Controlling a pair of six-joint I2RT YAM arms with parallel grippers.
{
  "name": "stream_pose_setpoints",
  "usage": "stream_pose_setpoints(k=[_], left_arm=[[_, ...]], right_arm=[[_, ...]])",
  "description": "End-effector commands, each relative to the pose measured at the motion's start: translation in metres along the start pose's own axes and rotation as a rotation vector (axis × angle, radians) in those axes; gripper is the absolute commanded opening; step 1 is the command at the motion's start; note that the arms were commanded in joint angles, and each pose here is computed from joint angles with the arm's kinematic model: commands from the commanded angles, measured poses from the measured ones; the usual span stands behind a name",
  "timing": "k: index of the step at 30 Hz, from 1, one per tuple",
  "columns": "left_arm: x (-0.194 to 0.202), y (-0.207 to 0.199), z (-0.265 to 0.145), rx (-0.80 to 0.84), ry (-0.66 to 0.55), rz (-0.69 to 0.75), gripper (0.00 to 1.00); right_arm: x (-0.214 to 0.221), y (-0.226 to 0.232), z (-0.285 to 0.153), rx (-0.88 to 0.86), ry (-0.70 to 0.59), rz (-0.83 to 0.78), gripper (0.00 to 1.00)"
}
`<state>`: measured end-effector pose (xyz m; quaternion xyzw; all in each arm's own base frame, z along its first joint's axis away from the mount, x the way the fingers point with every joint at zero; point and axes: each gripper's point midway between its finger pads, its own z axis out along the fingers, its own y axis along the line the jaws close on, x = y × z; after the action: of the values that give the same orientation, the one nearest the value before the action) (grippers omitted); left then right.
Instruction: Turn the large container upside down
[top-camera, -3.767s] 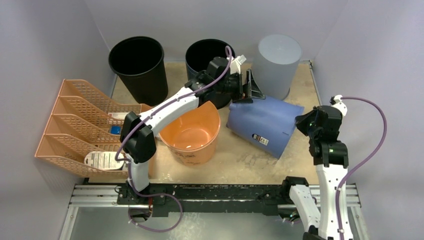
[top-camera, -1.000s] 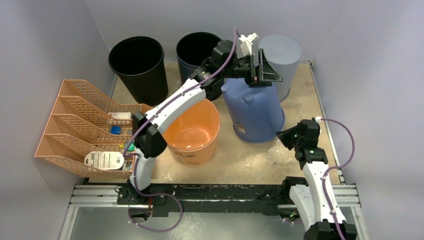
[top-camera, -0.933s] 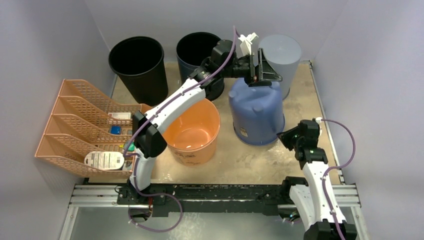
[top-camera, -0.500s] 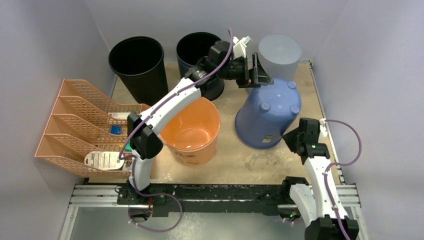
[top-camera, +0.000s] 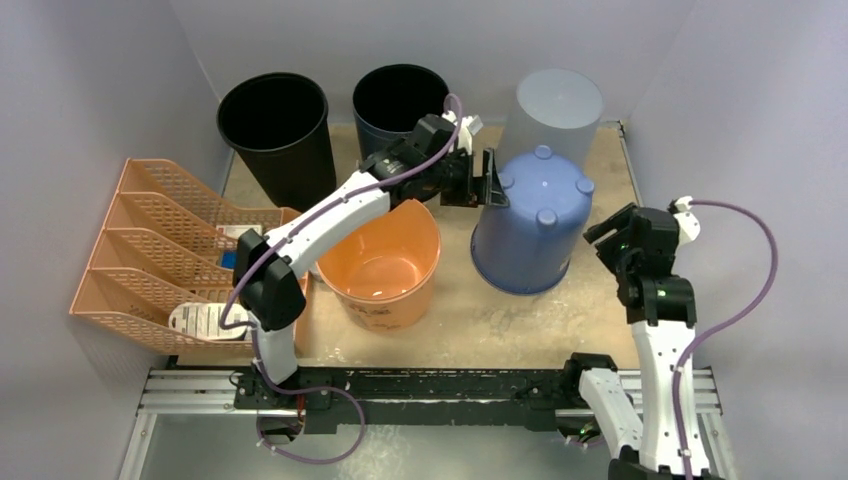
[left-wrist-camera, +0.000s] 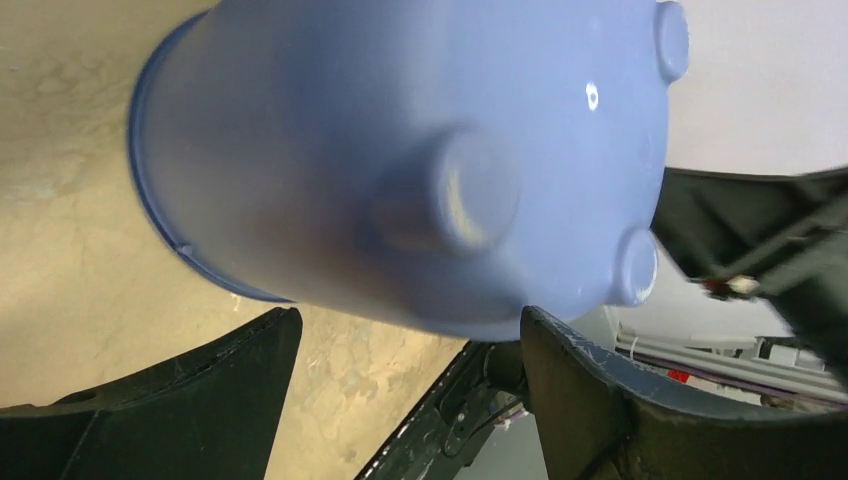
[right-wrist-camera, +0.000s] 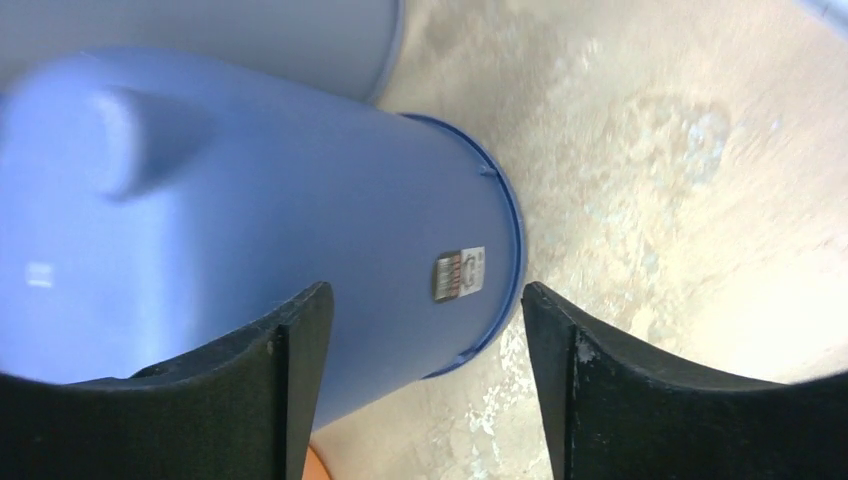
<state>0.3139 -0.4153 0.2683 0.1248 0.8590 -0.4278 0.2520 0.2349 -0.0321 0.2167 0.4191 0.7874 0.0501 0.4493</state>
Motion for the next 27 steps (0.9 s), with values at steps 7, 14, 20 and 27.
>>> stream_pose_setpoints(k=[7, 14, 20, 27], left_arm=[[0.01, -0.086, 0.08, 0.215, 0.013, 0.116, 0.8], [0.024, -0.139, 0.082, 0.317, 0.067, 0.193, 0.8], [-0.011, -0.116, -0.037, 0.069, -0.104, 0.376, 0.81], [-0.036, -0.045, -0.158, -0.375, -0.308, 0.408, 0.81]], right_arm=[[-0.112, 0.026, -0.097, -0.04, -0.315, -0.157, 0.89], [-0.134, 0.046, -0.125, -0.124, -0.368, -0.258, 0.91], [-0.112, 0.075, -0.089, -0.246, -0.259, -0.414, 0.91], [-0.091, 0.154, -0.069, -0.599, -0.142, -0.509, 0.88]])
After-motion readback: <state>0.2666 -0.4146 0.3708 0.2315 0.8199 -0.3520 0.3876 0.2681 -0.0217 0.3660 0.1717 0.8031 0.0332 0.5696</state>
